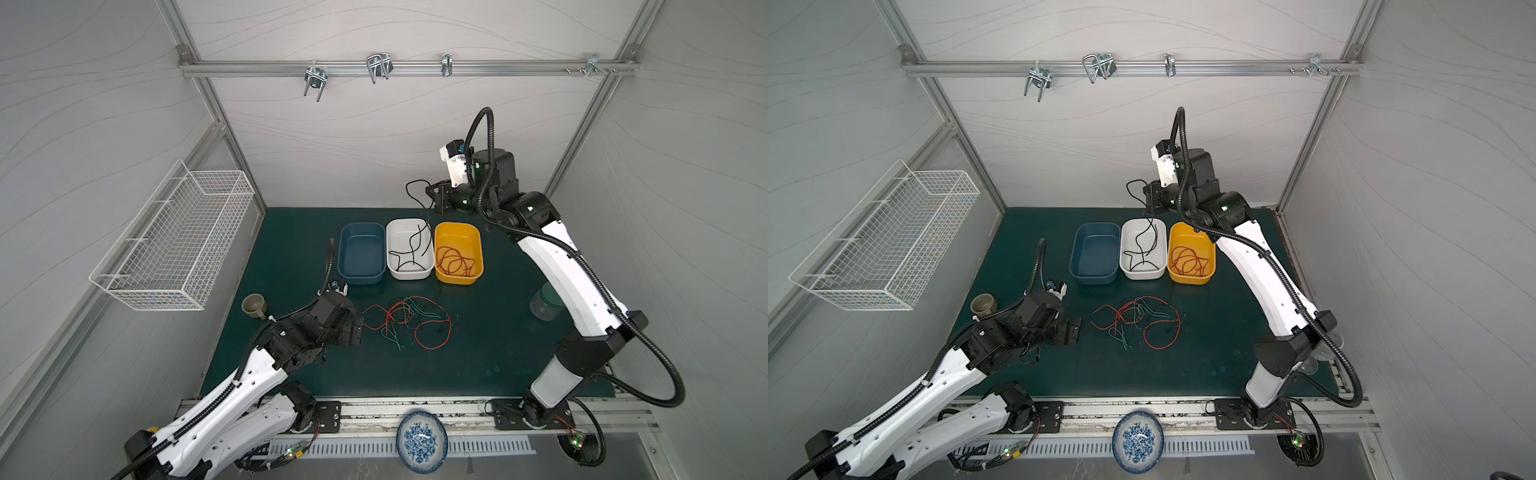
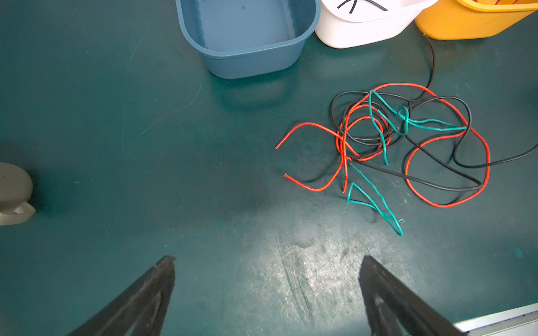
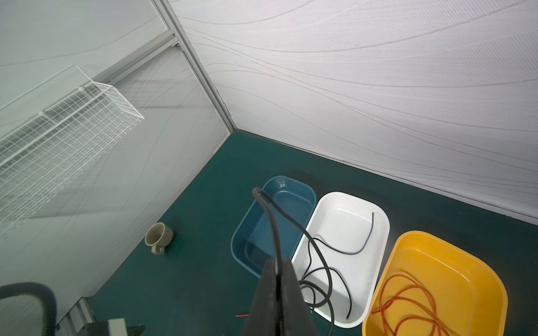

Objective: Untangle the cables
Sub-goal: 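Carry the black cable over the white bin with the right gripper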

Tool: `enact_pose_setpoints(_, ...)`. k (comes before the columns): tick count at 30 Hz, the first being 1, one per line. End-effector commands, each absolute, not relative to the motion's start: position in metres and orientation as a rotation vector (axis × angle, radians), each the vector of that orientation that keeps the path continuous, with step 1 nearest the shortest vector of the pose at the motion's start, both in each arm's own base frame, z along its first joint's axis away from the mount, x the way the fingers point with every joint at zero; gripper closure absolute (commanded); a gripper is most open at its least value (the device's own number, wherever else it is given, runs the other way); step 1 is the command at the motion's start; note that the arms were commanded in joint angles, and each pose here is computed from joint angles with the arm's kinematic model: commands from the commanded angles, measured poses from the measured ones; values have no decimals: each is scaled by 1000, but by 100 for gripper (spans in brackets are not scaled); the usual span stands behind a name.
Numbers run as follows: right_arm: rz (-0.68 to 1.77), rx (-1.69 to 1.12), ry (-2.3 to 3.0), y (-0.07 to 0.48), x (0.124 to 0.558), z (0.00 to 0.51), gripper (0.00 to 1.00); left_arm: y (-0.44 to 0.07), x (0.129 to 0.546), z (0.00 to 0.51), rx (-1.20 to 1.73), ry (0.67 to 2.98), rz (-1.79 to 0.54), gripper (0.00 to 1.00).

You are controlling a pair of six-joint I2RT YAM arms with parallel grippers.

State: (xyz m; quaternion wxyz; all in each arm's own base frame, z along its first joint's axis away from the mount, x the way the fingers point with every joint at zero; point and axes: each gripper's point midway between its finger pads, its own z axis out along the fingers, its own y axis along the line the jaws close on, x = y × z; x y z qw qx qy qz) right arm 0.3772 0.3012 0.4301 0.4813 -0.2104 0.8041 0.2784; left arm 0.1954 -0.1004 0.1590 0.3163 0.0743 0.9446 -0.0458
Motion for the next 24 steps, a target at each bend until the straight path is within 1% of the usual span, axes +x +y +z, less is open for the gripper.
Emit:
enact_pose_setpoints(1, 618, -539, 1940, 304, 393, 426, 100, -104, 200, 168, 202, 2455, -138, 0)
enact_pose_setpoints(7, 545, -565, 1978, 318, 424, 393, 100, -106, 200, 167, 204, 2458, -141, 0)
enact_pose_setpoints(12, 501, -591, 2049, 328, 441, 351, 100, -106, 200, 167, 206, 2462, -141, 0)
enact_pose_setpoints(24, 449, -600, 2184, 335, 460, 261, 100, -107, 200, 166, 211, 2468, -145, 0)
